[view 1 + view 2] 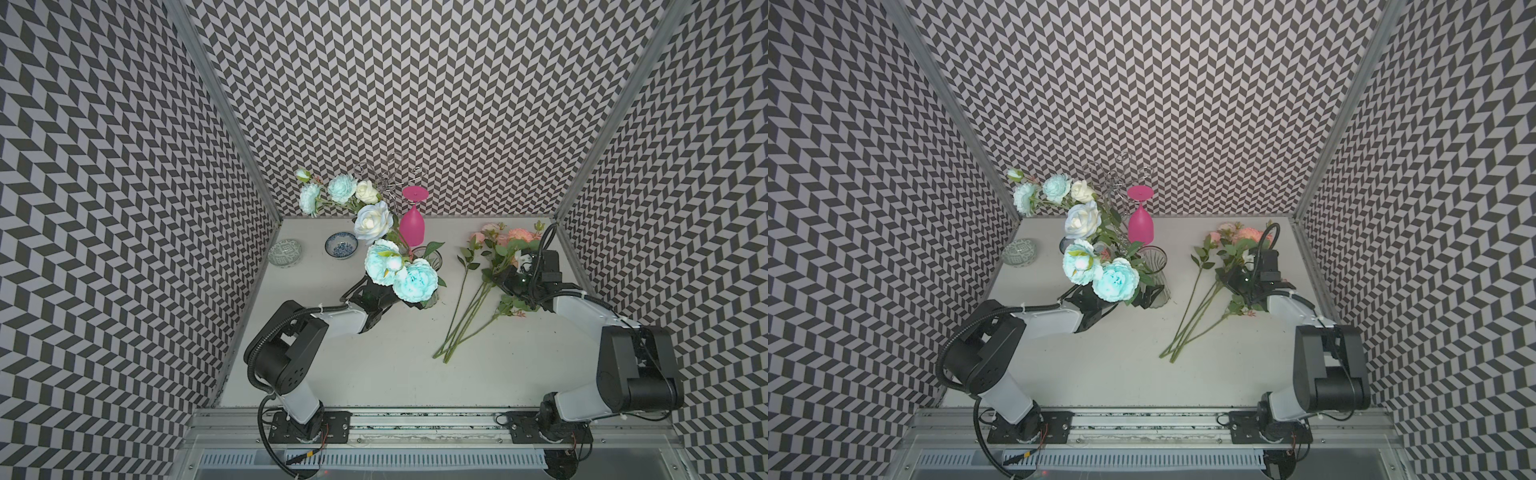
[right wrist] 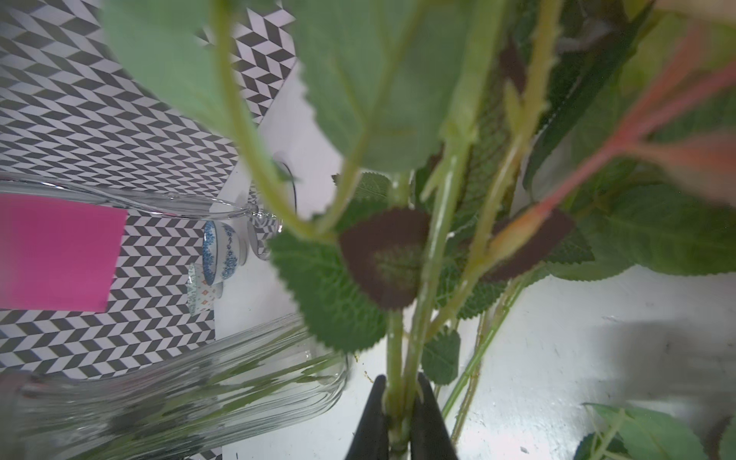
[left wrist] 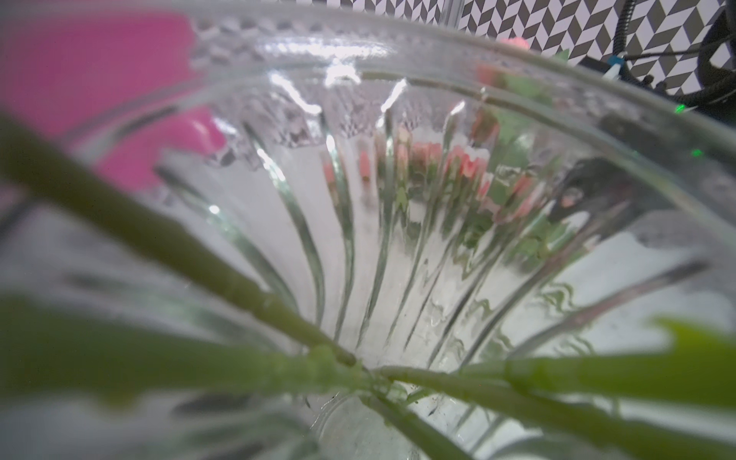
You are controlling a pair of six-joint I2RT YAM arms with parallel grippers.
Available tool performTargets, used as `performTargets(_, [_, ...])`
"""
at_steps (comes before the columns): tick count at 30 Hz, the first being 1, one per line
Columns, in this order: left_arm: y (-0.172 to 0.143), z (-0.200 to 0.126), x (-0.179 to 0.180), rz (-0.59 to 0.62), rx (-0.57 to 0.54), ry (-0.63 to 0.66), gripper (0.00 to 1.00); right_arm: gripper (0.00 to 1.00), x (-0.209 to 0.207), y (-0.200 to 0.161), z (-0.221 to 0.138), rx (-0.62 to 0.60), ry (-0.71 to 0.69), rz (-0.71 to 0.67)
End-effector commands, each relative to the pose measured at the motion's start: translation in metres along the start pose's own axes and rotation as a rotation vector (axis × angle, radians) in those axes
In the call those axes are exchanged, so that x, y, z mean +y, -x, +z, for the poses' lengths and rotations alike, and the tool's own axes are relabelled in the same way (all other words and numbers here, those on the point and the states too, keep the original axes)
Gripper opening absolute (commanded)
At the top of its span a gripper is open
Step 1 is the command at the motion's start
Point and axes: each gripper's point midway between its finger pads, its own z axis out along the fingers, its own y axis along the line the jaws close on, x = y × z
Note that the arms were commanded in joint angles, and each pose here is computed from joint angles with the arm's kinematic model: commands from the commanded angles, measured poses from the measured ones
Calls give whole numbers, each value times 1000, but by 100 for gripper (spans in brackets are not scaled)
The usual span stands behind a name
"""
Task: Pick out pink flowers from the vase
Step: Place the flower at the center of the board, then place the vase at the center of the board.
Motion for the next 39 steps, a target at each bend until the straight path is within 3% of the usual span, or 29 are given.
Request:
performTargets(1, [-35, 4, 4, -37, 122, 24, 100, 22, -1, 13, 3, -72, 17, 10])
performTargets(7, [-33, 6, 5, -33, 123, 28, 100, 40, 1, 19, -4, -110, -5, -14])
performTargets(9, [-32, 7, 5, -30, 125, 28, 100, 51, 4, 23, -9, -131, -6, -22])
performTargets(13, [-33, 8, 5, -24, 137, 29, 100, 56, 9, 30, -16, -165, -7, -40])
performTargets(39, [-28, 4, 9, -12, 117, 71, 100, 59, 23, 33, -26, -195, 44, -84])
